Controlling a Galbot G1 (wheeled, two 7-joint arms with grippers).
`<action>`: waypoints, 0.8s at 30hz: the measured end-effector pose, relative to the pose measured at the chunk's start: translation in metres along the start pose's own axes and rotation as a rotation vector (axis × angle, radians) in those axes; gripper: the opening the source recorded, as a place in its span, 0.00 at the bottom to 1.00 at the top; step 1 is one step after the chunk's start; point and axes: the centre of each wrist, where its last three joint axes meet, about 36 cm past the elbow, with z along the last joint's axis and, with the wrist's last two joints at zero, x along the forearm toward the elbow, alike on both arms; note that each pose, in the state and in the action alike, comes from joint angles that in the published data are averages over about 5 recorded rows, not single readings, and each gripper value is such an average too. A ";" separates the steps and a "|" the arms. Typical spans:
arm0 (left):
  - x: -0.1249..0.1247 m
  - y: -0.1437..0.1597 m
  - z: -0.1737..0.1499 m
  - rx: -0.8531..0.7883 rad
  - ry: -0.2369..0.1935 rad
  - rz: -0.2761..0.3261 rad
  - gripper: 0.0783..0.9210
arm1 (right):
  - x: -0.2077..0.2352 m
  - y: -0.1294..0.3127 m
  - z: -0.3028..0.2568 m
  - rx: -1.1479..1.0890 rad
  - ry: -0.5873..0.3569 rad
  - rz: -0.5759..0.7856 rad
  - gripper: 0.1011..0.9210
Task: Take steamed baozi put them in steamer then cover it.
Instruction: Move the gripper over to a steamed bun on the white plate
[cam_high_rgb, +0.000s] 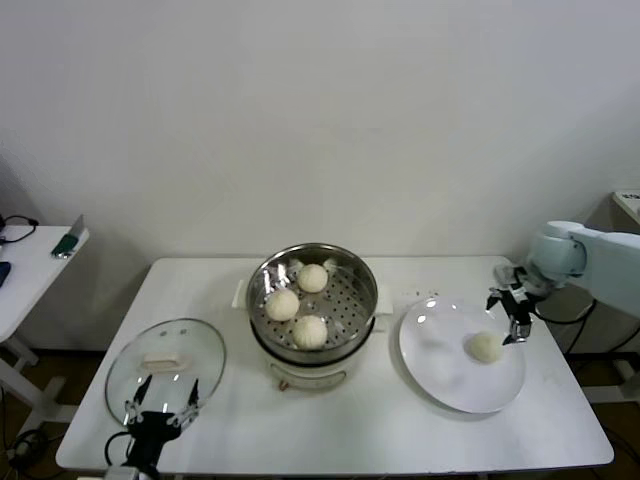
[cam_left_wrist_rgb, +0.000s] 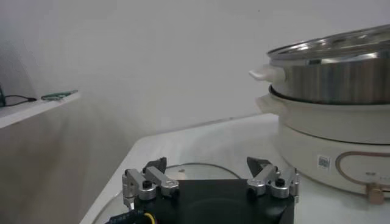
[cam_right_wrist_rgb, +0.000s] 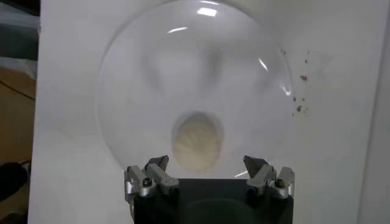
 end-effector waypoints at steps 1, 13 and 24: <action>0.000 0.000 0.000 -0.001 0.001 -0.001 0.88 | -0.005 0.000 0.000 -0.004 0.001 -0.001 0.88; 0.005 0.001 0.003 -0.009 0.012 -0.006 0.88 | -0.052 0.002 0.002 -0.050 0.000 -0.024 0.88; 0.005 0.001 0.004 -0.011 0.013 -0.007 0.88 | -0.071 0.000 0.004 -0.071 0.005 -0.022 0.86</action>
